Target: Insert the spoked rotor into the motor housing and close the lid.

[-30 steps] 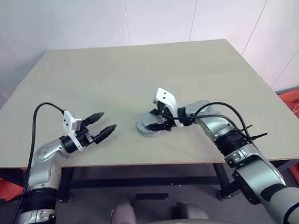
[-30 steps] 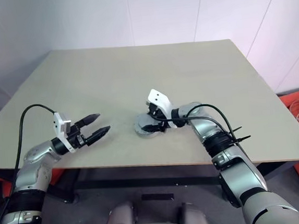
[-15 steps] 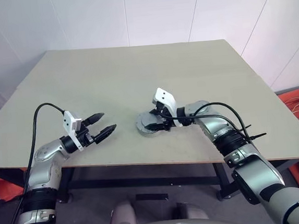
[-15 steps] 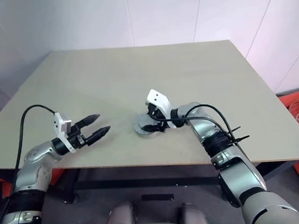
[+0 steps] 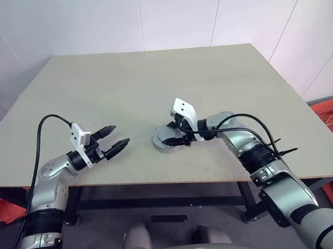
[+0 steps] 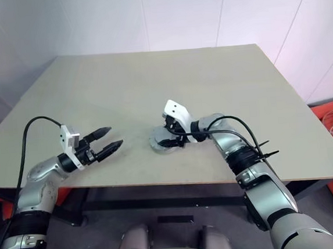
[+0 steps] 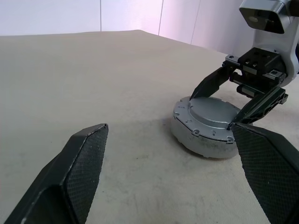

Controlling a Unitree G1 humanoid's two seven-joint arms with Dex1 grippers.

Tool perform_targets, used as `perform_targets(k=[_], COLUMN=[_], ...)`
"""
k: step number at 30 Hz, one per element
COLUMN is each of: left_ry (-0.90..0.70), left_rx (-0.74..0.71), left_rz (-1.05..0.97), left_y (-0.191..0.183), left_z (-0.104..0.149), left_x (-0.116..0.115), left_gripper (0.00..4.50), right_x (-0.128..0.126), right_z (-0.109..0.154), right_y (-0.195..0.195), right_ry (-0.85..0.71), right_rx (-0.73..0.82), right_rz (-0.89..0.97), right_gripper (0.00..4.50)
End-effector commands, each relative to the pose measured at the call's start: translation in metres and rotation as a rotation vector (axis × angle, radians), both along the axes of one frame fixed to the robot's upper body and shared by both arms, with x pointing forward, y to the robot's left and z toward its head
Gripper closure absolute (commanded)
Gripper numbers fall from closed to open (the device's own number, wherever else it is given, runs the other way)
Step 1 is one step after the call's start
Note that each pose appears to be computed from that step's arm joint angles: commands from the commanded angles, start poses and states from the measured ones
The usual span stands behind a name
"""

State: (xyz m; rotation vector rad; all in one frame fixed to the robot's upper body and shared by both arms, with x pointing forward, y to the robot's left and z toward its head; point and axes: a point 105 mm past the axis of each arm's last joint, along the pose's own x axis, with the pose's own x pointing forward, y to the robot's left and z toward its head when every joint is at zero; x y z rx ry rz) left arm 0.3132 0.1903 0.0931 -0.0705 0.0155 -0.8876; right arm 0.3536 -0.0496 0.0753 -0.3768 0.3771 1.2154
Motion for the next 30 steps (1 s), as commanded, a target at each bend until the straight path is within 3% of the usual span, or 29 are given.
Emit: perform_targets(k=[1,13,17,28,30], left_ry=[-0.058,0.052,0.051,-0.003,0.001], left_rx=[0.01,-0.058,-0.066,0.009,0.02], left_rz=[-0.021,-0.003,-0.05,-0.051,-0.055], left_y=[-0.003,-0.012,-0.025,-0.082,-0.087], left_z=[0.015,0.017,0.023,0.021,0.019], left_x=[0.001,0.013,0.015,0.048,0.05], left_gripper=[0.0,0.0,0.88,4.48,4.5], right_x=[-0.004,-0.004,-0.003,-0.004,-0.004], right_z=[-0.011,-0.013,-0.013,-0.014,-0.014], right_y=[-0.003,-0.003,-0.004,-0.002,-0.002], right_ry=[0.023,0.026,0.026,0.026,0.026], right_rx=[-0.04,-0.045,-0.044,-0.041,-0.041], right_rz=[0.01,0.008,0.005,0.003,0.003], right_gripper=[1.4,1.4,1.4,1.4,1.4])
